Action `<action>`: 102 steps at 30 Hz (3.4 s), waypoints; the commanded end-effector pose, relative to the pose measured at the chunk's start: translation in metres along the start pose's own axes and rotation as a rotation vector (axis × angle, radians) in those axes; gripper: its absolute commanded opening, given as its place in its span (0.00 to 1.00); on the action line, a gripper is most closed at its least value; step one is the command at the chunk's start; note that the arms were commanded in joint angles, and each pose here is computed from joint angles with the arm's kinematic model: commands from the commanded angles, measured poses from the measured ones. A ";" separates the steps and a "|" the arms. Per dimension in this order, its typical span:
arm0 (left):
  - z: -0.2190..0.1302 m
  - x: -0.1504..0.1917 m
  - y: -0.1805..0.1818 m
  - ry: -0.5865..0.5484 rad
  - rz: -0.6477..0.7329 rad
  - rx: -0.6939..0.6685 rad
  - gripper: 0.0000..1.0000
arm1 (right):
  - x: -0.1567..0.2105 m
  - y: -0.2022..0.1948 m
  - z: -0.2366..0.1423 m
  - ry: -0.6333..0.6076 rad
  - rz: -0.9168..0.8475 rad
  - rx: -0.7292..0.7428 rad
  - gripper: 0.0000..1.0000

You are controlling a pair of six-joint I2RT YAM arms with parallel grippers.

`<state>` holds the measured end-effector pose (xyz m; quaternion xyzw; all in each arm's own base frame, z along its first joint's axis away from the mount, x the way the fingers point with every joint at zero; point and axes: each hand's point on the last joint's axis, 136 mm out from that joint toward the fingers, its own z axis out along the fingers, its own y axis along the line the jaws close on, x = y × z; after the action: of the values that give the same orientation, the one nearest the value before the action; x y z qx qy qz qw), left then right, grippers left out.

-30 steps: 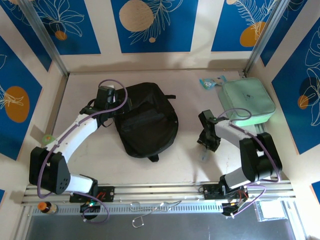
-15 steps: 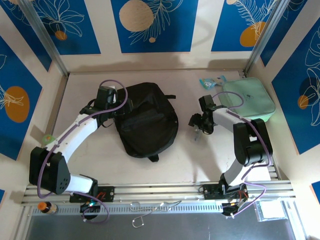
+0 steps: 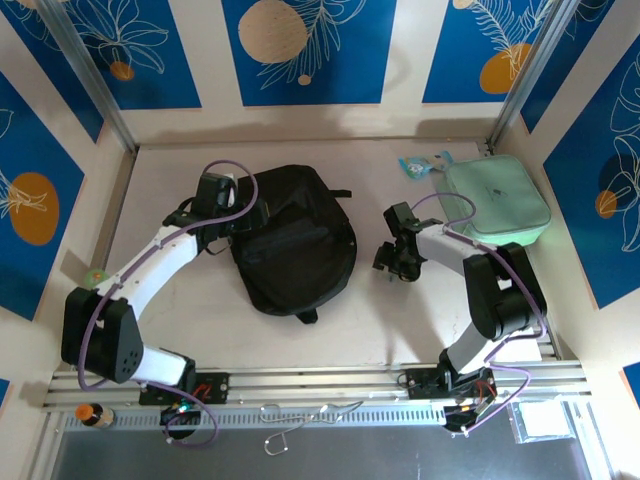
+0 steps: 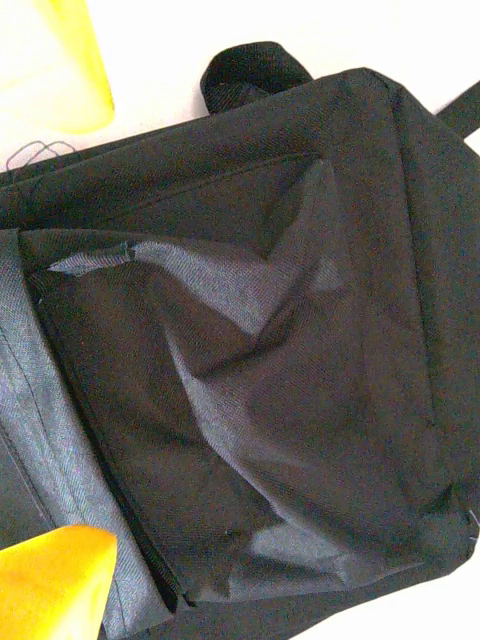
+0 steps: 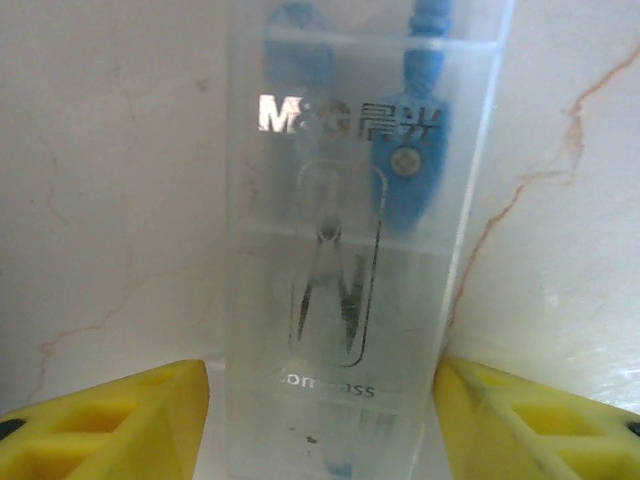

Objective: Pack the student bag

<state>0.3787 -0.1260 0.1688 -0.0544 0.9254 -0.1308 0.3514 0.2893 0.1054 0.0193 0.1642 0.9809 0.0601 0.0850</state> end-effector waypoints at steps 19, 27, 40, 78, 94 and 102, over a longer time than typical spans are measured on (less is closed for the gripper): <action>0.004 -0.009 -0.071 0.106 -0.032 0.361 1.00 | -0.011 0.033 -0.040 -0.117 -0.138 -0.134 0.45; 0.005 -0.003 -0.141 0.189 -0.134 0.641 0.97 | -0.009 0.123 -0.091 -0.223 -0.385 -0.504 0.46; 0.029 0.030 -0.180 0.254 -0.183 0.645 0.78 | 0.011 0.195 -0.102 -0.190 -0.542 -0.734 0.45; -0.024 -0.054 -0.167 -0.009 -0.410 0.887 0.17 | -0.015 0.217 -0.168 -0.104 -0.262 -1.231 0.95; -0.019 -0.064 -0.157 -0.045 -0.547 0.945 0.19 | -0.032 0.234 -0.197 -0.044 -0.194 -1.395 0.52; -0.011 -0.061 -0.152 -0.037 -0.556 0.915 0.25 | -0.029 0.233 -0.202 -0.032 -0.215 -1.390 0.36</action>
<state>0.4133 -0.2630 0.2596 -0.1404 0.7228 -0.6082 0.2966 0.3558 0.2948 0.2322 0.0011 0.7354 0.6529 0.1814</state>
